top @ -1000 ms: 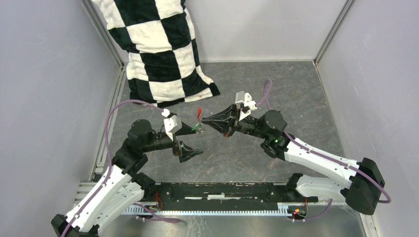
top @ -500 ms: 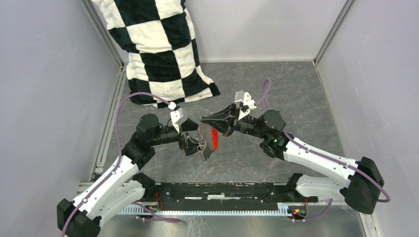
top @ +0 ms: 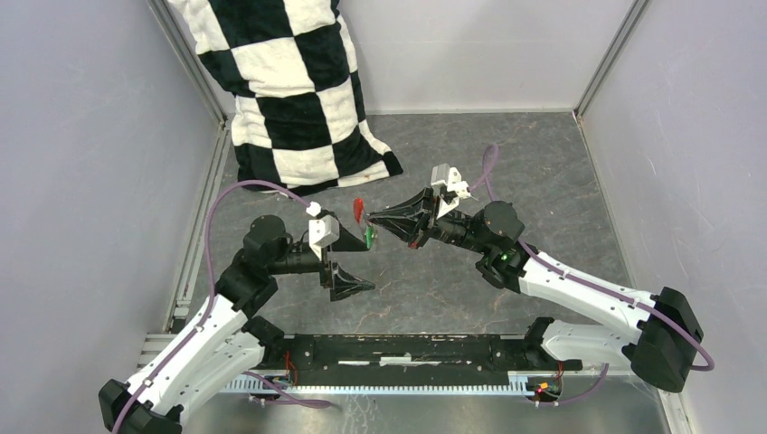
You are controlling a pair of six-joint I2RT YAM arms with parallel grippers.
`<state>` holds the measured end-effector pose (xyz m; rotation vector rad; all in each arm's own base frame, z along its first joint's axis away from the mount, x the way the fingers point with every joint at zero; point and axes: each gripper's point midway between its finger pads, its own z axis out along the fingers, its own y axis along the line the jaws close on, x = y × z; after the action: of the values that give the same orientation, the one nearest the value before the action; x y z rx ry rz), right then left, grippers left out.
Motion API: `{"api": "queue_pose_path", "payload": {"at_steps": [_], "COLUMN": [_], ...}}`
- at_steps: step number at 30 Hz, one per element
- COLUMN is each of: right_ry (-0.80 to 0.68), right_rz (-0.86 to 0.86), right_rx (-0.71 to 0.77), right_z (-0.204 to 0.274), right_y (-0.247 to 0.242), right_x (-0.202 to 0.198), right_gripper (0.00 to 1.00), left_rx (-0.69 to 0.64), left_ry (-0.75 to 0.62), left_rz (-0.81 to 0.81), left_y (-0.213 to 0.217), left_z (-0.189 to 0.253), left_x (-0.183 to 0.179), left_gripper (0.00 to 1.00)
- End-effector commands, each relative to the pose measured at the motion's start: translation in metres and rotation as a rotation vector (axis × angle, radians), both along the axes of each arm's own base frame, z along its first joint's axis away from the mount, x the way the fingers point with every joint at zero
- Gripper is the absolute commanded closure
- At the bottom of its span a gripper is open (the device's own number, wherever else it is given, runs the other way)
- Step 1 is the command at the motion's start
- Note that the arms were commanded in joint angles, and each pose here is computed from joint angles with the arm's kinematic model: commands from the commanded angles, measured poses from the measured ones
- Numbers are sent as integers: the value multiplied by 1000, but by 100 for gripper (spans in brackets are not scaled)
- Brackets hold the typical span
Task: Put the keys on the keyring
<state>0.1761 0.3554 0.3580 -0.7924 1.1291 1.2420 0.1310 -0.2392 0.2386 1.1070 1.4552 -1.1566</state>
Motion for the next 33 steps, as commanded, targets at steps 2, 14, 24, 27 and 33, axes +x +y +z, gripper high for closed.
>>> {"api": "queue_pose_path", "payload": {"at_steps": [2,14,24,27,33], "right_ry": [-54,-41,-36,-34,-26], "right_rz": [-16,-15,-16,-13,-3], "right_rx": [98,111,117,122,138], "right_z": [36,35,35,36,38], "right_y": [-10,-11,-11,-11,-11], "right_x": [-4,-4,-3,-4,-6], "right_gripper": [100,99,100,100,100], "left_rx": [2,-166,-125,-101,-87], "left_ry": [-13,105,79,51,86], "left_rz": [-8,-15,74,215,235], "left_y": [-2,-15,-11,-7,-15], "left_z": [5,39,25,18,7], "left_x": [2,1,16,44,55], "left_gripper": [0,0,0,0,29]}}
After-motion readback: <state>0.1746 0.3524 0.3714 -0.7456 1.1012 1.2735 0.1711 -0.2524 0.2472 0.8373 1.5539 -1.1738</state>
